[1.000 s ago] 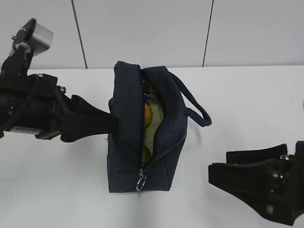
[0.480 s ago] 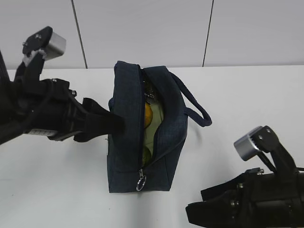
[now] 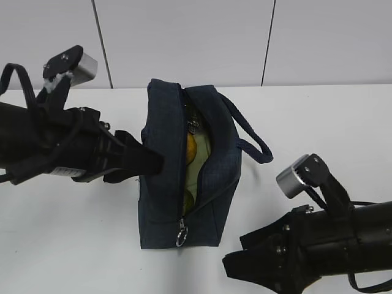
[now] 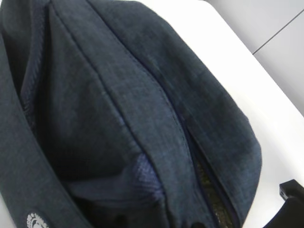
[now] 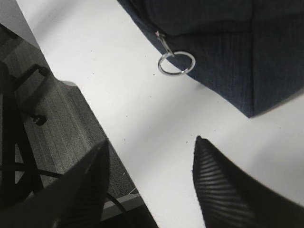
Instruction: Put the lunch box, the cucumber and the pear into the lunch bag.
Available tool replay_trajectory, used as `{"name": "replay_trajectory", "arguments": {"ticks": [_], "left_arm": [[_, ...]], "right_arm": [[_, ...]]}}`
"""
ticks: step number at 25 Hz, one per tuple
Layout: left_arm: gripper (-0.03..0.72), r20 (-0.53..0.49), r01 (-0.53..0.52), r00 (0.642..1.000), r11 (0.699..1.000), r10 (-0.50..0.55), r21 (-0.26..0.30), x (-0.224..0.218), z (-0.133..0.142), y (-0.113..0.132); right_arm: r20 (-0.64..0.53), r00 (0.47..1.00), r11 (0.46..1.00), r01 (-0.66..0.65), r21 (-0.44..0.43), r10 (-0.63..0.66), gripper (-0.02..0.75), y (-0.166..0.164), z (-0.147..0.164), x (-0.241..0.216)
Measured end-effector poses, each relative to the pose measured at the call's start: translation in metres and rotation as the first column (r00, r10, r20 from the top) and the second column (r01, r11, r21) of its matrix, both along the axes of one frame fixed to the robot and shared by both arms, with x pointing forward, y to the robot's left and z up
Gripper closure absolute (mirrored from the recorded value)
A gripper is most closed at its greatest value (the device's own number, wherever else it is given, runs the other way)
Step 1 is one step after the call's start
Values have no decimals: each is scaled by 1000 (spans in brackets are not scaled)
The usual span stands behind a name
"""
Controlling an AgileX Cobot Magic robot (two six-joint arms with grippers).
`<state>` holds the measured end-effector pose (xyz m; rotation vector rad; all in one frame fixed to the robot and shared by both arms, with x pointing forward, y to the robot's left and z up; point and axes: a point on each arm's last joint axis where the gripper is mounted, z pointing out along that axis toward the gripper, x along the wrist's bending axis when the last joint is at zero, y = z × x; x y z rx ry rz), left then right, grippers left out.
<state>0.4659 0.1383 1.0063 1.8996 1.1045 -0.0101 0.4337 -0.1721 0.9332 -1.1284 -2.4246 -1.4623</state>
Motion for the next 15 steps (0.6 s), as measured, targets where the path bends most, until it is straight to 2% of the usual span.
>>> {"name": "replay_trajectory", "arguments": {"ticks": [9,15], "left_arm": [[582,-44,-13,999,1000,12,-6,3,-9,-3],[646,-55,-26,998,999,25,-25,4,-8,-3]], "right_arm": [[64,997,999,-39,-14,40,300,3,1,9],[108,991,996,-82,-20,84,300,7,0,15]]}}
